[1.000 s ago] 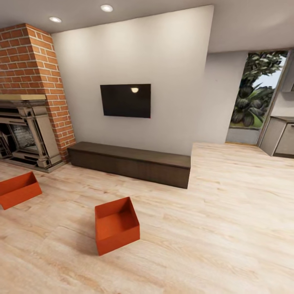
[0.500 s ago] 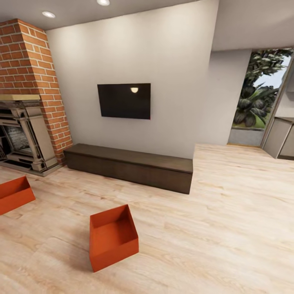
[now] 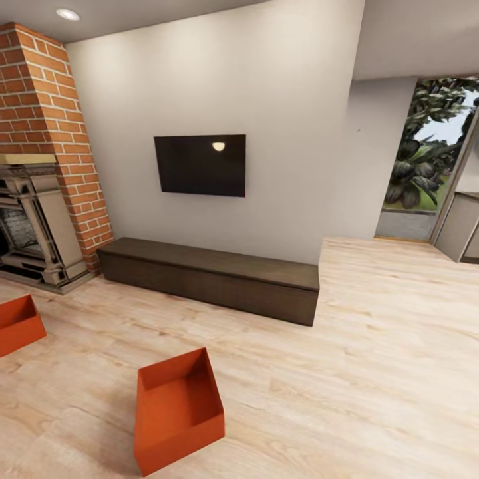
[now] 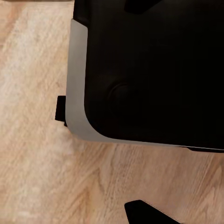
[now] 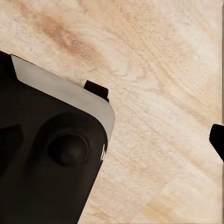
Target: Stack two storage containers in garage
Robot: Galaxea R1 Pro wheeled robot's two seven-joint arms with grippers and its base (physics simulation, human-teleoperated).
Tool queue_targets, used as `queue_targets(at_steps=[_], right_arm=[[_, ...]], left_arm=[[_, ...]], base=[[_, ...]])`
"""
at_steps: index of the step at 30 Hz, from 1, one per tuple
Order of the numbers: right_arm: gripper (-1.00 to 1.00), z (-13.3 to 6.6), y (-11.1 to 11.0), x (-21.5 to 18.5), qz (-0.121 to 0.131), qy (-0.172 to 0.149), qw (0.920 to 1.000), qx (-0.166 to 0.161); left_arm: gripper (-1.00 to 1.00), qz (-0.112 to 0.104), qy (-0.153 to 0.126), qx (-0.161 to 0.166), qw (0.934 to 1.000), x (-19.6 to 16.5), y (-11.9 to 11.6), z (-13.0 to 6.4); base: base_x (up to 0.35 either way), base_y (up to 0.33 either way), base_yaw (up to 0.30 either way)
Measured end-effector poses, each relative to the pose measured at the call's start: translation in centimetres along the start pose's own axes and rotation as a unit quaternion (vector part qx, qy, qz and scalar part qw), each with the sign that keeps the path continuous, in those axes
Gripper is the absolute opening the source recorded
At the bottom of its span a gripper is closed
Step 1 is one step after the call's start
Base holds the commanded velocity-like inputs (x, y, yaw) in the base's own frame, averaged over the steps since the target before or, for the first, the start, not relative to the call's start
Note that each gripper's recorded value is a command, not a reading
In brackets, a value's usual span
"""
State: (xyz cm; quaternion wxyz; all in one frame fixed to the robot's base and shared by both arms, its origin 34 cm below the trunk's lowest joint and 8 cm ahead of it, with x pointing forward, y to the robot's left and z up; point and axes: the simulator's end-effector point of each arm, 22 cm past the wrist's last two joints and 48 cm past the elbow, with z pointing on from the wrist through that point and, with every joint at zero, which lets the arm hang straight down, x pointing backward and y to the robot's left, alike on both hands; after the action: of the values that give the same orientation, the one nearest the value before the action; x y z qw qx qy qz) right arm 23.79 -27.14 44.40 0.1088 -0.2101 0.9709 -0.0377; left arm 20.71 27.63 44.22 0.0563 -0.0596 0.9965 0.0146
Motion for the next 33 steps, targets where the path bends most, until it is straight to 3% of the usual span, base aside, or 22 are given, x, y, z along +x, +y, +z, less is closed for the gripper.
queue_targets(at_steps=[19, 33], right_arm=[[1.0, 0.0, 0.0, -0.02, 0.0, 0.0, 1.0, 0.0], [1.0, 0.02, -0.1, 0.02, -0.002, 0.0, 1.0, 0.0]], left_arm=[[1.0, 0.001, -0.002, 0.0, 1.0, -0.08, 0.0, 0.0], [1.0, 0.001, -0.018, 0.0, 0.9998, -0.82, 0.02, 0.0]], base=[[0.319, 0.0, 0.0], [0.033, 0.0, 0.203]])
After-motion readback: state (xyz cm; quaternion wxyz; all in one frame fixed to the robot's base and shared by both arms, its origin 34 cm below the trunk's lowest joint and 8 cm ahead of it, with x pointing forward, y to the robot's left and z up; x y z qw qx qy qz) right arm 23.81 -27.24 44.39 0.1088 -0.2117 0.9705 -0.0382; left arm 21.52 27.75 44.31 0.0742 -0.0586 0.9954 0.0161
